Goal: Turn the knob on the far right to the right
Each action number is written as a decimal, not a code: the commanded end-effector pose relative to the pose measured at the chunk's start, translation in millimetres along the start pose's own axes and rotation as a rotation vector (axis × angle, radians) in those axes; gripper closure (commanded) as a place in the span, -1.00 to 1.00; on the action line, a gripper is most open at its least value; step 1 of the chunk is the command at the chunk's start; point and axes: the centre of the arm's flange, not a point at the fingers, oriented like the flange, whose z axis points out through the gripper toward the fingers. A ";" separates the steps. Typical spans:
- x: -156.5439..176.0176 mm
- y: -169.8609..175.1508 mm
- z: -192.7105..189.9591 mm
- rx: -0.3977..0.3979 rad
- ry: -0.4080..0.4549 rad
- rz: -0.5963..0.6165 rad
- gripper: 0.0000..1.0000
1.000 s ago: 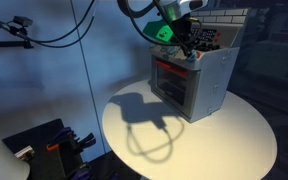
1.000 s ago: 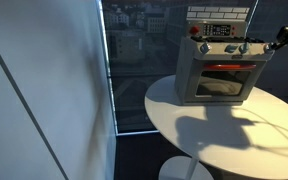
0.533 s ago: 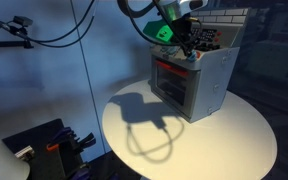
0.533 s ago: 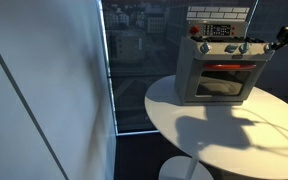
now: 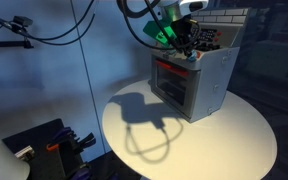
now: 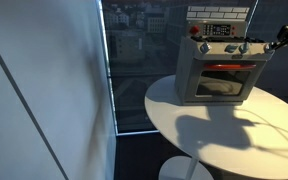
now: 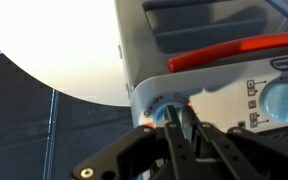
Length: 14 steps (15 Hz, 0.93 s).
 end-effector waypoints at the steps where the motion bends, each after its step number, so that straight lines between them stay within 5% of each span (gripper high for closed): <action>1: 9.1 7.8 -9.0 0.020 0.021 0.074 0.90; 14: 3.2 12.9 -11.6 0.082 0.043 0.225 0.91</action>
